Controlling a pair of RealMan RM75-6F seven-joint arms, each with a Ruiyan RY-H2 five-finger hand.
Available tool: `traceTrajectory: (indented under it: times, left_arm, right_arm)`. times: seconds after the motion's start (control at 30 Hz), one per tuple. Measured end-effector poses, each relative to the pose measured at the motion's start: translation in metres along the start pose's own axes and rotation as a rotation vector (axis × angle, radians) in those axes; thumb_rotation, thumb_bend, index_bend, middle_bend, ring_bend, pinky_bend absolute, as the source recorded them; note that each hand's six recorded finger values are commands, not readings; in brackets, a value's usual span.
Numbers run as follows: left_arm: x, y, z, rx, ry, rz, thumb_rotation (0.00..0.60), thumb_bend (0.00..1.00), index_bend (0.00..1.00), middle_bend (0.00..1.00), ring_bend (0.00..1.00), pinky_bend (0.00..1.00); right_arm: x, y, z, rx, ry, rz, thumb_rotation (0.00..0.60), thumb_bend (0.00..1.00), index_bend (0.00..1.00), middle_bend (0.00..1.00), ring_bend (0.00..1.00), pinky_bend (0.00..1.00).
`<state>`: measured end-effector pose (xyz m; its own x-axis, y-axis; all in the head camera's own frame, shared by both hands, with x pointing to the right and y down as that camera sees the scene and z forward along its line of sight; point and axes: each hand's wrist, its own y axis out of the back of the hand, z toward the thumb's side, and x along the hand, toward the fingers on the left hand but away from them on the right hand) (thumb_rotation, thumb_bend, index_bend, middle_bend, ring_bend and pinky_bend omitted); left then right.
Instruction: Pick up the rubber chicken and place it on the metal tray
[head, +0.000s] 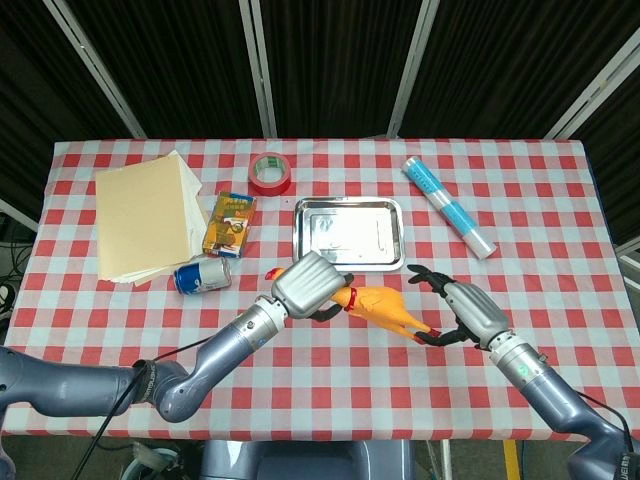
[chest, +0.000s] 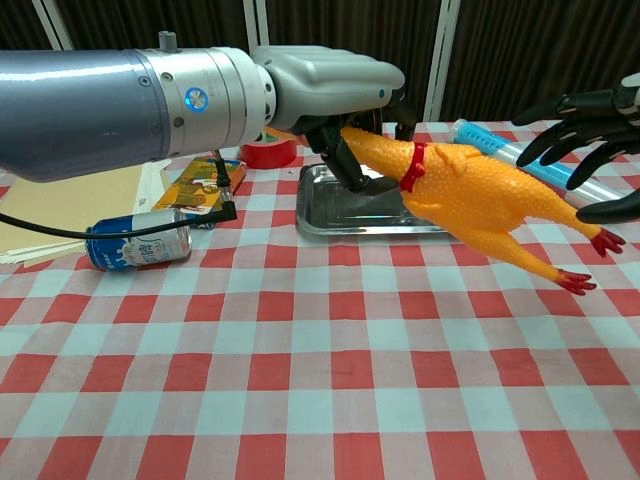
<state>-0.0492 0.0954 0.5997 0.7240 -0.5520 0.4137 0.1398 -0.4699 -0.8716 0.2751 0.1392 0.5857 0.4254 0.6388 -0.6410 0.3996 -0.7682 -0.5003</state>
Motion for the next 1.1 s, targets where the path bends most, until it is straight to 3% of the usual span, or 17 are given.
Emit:
traceTrajectory:
  times: [0.63, 0.83, 1.0, 1.1]
  left_arm:
    - [0.016, -0.002, 0.034, -0.064, 0.038, 0.033, 0.6, 0.69, 0.66, 0.74, 0.64, 0.7]
    - [0.018, -0.004, 0.039, -0.074, 0.036, 0.033, 0.6, 0.69, 0.66, 0.73, 0.64, 0.7]
    - [0.02, -0.004, 0.043, -0.094, 0.033, 0.041, 0.6, 0.69, 0.66, 0.73, 0.64, 0.7]
    - [0.019, -0.004, 0.045, -0.106, 0.027, 0.038, 0.6, 0.68, 0.66, 0.73, 0.64, 0.7]
  right_arm:
    - [-0.018, -0.009, 0.004, -0.001, -0.017, -0.001, 0.6, 0.27, 0.03, 0.17, 0.14, 0.25]
    - [-0.024, -0.009, 0.0, 0.002, -0.037, -0.003, 0.6, 0.27, 0.2, 0.21, 0.24, 0.28]
    - [-0.027, -0.009, -0.003, 0.005, -0.051, -0.009, 0.6, 0.28, 0.4, 0.35, 0.38, 0.4]
    - [-0.029, -0.009, -0.004, 0.005, -0.06, -0.016, 0.6, 0.31, 0.59, 0.48, 0.52, 0.52]
